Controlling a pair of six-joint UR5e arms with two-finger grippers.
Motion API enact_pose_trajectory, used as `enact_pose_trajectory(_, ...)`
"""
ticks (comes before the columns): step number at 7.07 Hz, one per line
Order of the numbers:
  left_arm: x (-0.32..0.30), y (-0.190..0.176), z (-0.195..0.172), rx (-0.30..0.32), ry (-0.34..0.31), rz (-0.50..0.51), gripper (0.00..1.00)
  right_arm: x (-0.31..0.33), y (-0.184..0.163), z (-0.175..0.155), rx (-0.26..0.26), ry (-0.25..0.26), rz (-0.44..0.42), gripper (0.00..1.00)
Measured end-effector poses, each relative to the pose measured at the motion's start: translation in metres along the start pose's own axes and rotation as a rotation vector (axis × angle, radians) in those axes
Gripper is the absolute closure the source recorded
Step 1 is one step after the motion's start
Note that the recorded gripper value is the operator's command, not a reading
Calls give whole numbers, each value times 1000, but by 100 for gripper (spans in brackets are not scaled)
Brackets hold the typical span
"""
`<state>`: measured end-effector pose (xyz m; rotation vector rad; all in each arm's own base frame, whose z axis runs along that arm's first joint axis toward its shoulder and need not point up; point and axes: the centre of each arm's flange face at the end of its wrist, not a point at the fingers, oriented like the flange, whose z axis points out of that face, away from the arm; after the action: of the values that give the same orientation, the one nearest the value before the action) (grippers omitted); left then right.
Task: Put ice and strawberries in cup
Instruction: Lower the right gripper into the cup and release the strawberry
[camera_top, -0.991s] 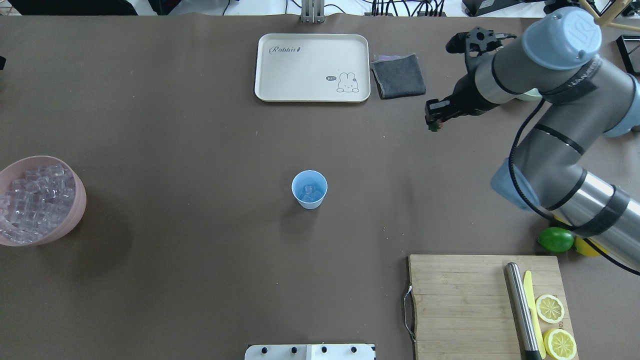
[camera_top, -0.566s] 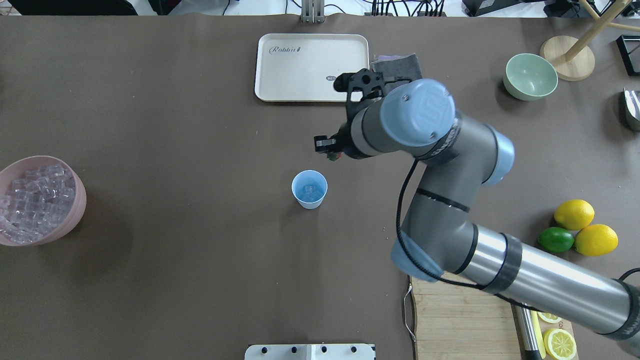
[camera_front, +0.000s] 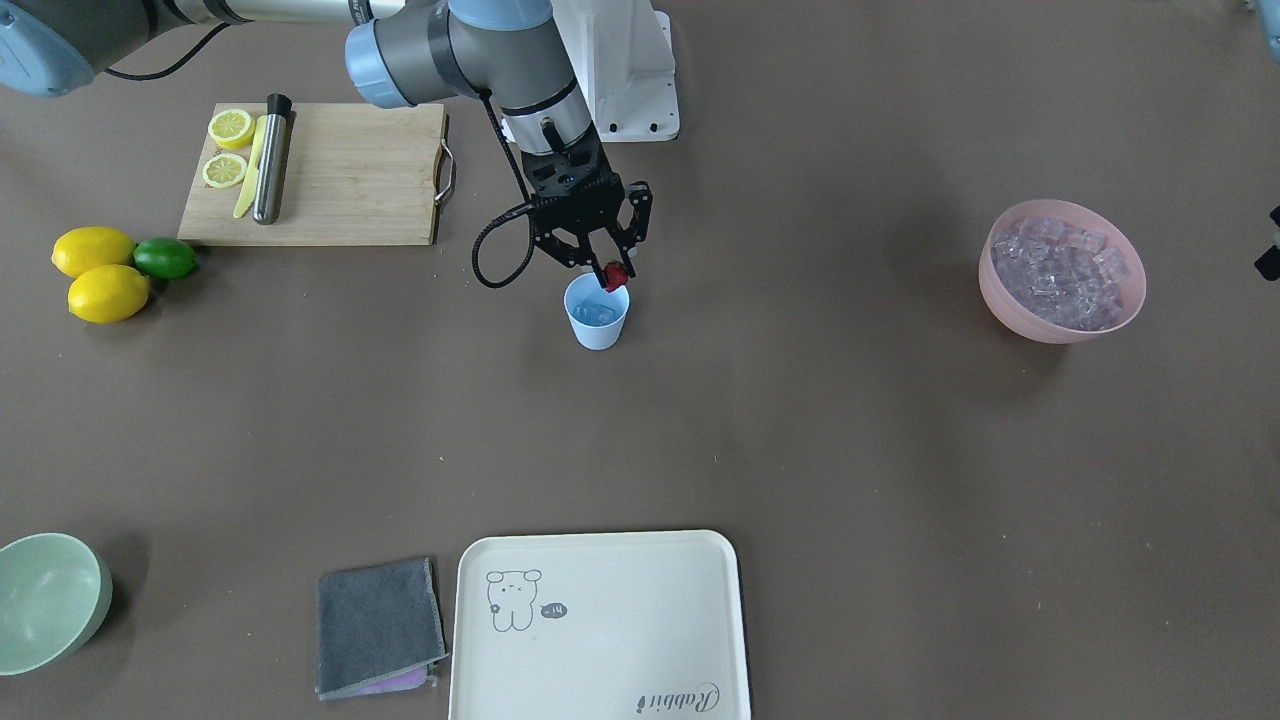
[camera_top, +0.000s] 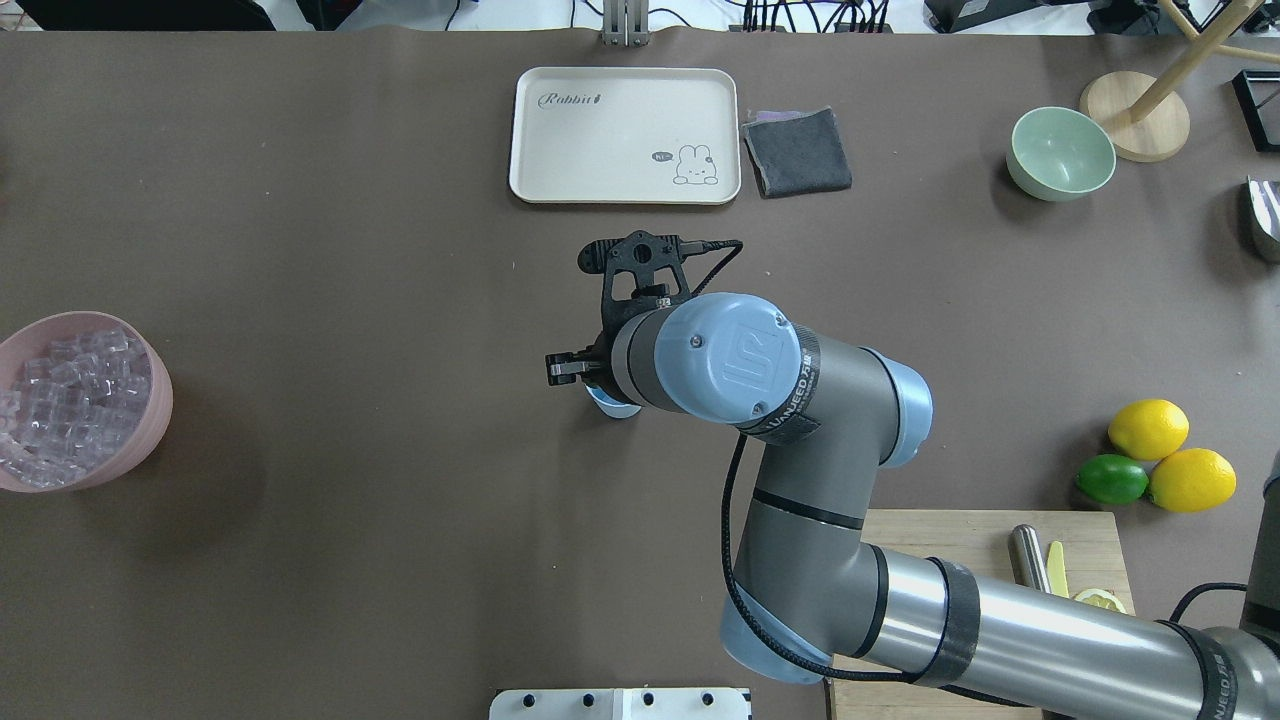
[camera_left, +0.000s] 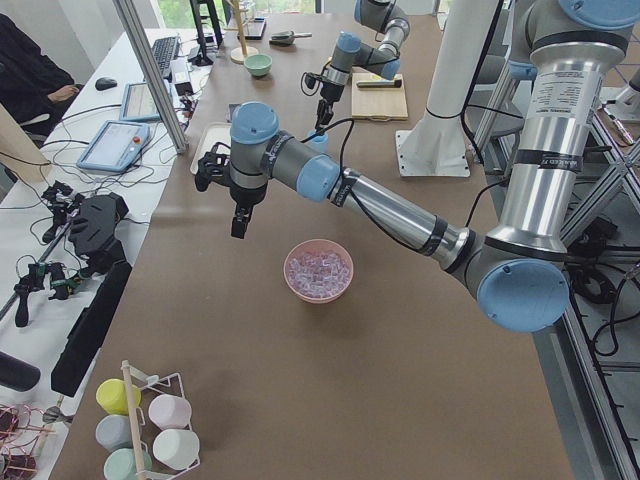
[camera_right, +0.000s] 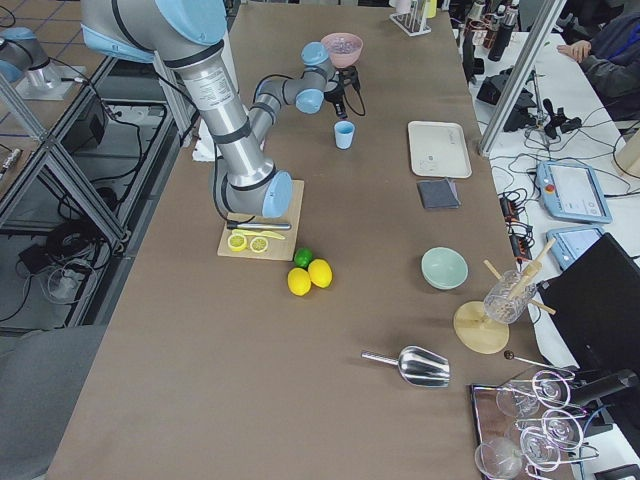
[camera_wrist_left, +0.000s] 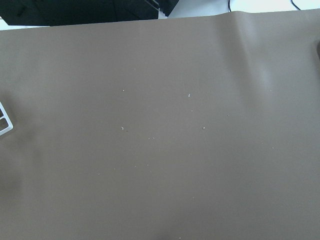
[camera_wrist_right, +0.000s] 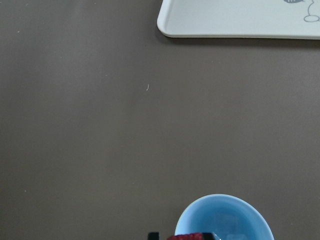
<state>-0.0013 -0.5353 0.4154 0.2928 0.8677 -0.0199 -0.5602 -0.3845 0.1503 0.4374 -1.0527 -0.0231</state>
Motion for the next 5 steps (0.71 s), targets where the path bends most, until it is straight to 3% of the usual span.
enact_pose_trajectory(3, -6, 9, -2, 0, -3, -9, 3, 14, 1, 4, -2, 21, -3, 100)
enact_pose_trajectory(4, -7, 11, -2, -1, -4, -7, 3, 20, 3, 6, -4, 30, -3, 61)
enact_pose_trajectory(5, -7, 11, -2, -1, -4, -5, 3, 25, 4, 8, -6, 38, -2, 1)
